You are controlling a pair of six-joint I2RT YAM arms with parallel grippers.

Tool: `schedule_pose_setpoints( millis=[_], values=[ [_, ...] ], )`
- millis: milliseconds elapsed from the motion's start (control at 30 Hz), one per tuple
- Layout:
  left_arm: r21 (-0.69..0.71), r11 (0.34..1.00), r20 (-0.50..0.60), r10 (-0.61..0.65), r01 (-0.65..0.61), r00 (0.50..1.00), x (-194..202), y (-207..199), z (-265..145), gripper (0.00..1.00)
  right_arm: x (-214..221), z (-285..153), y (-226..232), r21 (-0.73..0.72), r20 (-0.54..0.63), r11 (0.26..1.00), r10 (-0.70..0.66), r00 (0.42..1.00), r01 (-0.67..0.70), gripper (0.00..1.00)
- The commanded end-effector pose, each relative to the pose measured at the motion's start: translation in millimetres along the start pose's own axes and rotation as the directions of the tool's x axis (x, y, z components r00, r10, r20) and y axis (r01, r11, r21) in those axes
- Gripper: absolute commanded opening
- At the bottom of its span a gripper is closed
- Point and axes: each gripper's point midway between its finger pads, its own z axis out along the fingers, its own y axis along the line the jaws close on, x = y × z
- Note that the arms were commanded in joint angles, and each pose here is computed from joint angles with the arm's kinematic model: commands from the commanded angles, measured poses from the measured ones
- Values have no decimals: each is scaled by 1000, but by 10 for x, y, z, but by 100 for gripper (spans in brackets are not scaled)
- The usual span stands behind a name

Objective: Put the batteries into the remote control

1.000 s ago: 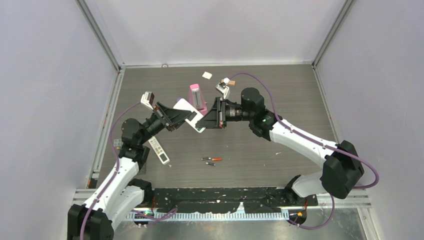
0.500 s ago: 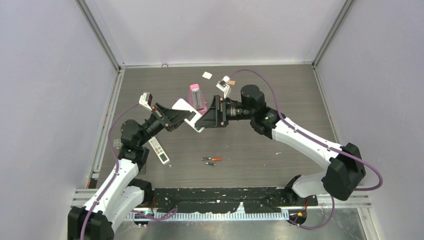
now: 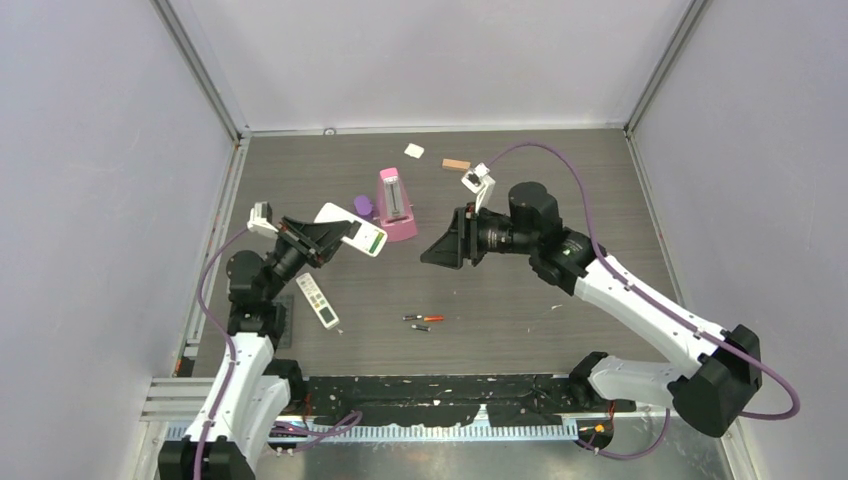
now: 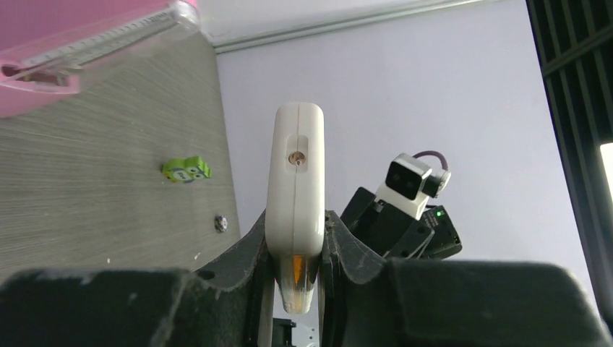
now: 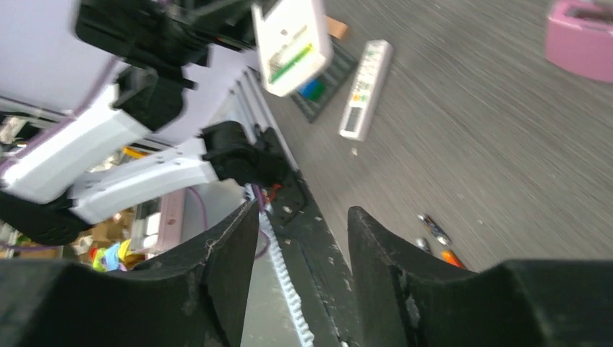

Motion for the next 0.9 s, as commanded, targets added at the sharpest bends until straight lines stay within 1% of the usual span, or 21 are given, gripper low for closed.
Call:
schedule_pose_setpoints(
  millis=[0,33,67,100,133,167,200,233,267,300,333,367,500,567,667,867],
  values=[
    [-26,1000,46,8,-7,999,-115,93,-49,0,403,154,-509,146,-142,978,-131,981,152,52],
    [-34,999,54,2,0,999,-130,123,-48,0,467,184,-548,161,-175,971,-147,974,176,51],
    [-42,999,61,-2,5,998,-140,147,-48,0,548,282,-633,184,-220,954,-195,956,237,51],
    [-56,998,64,-7,11,998,-144,184,-47,0,625,304,-747,230,-259,937,-203,944,264,51],
    [-71,997,64,-8,12,998,-147,218,-45,0,751,397,-798,224,-317,923,-235,919,314,52],
    [-83,996,66,-11,16,998,-149,248,-47,0,816,415,-891,254,-351,905,-242,905,340,53],
    [-97,995,71,-16,23,997,-153,290,-51,0,950,493,-954,245,-404,891,-263,876,381,60],
    [-113,993,75,-23,32,997,-157,336,-56,0,994,510,-1029,265,-425,876,-270,864,404,63],
    [-138,989,84,-37,48,996,-178,402,-69,0,1117,566,-1083,251,-464,866,-284,839,432,66],
    [-158,985,93,-53,67,994,-201,469,-85,0,1219,617,-1133,234,-496,853,-307,812,466,68],
    [-171,982,104,-69,86,992,-229,528,-102,0,1259,636,-1167,231,-508,845,-317,801,482,69],
    [-171,980,106,-82,100,991,-243,558,-115,0,1337,666,-1214,220,-533,830,-337,776,512,70],
    [-181,975,103,-113,130,988,-287,662,-146,0,1480,755,-1315,183,-574,788,-400,715,588,70],
    [-188,972,105,-121,139,987,-296,713,-164,0,1519,787,-1369,182,-585,768,-417,695,614,69],
    [-196,970,99,-126,143,987,-282,764,-182,0,1535,821,-1429,185,-591,746,-436,679,640,66],
    [-201,969,94,-129,145,987,-286,800,-180,0,1628,895,-1513,165,-613,725,-455,646,668,62]
  ],
)
